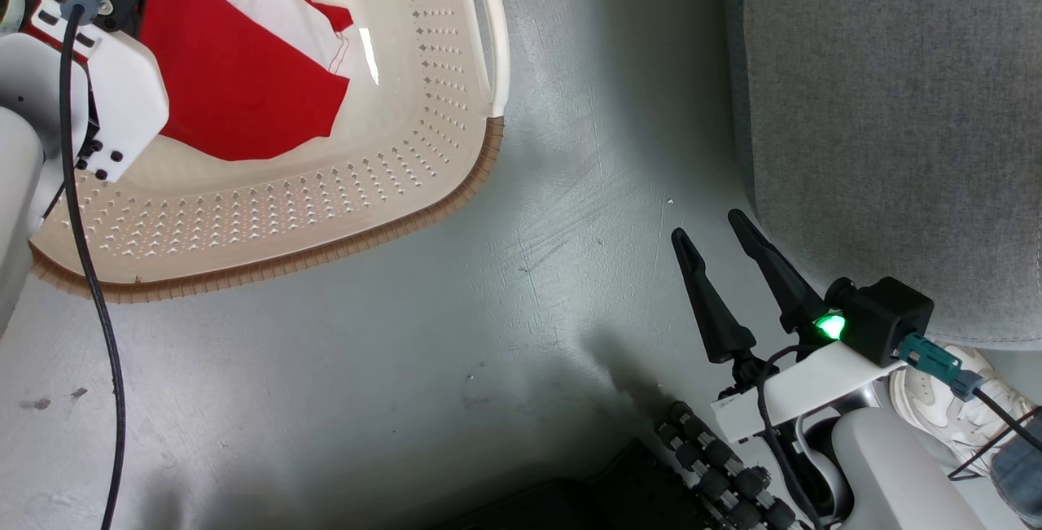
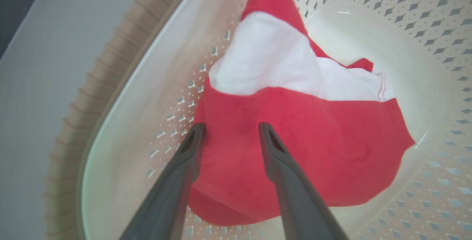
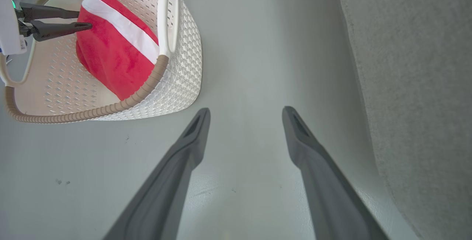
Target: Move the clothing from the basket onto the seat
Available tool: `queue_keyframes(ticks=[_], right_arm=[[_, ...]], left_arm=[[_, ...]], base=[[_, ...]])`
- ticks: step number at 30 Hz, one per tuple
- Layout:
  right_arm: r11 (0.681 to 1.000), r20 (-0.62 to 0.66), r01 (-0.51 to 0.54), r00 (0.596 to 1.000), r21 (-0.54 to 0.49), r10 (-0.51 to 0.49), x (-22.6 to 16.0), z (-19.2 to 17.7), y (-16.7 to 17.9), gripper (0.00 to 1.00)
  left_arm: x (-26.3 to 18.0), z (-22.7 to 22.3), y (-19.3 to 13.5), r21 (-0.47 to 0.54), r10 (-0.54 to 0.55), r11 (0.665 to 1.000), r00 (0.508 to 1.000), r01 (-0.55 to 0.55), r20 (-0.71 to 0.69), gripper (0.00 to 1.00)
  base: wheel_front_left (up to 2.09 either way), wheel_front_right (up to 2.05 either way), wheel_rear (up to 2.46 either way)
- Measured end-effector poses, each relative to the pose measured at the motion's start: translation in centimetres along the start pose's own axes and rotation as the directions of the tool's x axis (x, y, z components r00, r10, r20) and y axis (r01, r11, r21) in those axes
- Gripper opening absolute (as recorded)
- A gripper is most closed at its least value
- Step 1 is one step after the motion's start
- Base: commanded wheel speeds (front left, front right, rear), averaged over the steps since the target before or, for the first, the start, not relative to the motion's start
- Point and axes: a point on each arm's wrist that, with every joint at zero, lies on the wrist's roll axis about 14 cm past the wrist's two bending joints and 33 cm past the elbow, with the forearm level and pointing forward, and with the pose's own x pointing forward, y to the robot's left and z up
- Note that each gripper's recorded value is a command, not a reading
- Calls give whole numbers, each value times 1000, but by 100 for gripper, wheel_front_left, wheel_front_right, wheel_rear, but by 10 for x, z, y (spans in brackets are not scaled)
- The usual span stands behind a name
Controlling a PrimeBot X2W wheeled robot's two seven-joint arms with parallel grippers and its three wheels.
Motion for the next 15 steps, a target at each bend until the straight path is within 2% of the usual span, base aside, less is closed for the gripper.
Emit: queue_keyframes(ticks=[11,12,15], right_arm=[[1000,-2,1,1000,0,-1,0,-1,0,100],[1000,-2,1,1000,0,-2,0,-1,-1,100],[1000,-2,2,1000,-1,-2,0,-1,-1,100]], left_arm=[[1,2,4,3,8,1000,1000,-8,9,64],[2,4,5,4,10,1000,1000,-10,12,56],[2,4,6,5,11,1000,1000,-11,14,48]], base=[[0,0,0],[0,0,0],[0,0,0]])
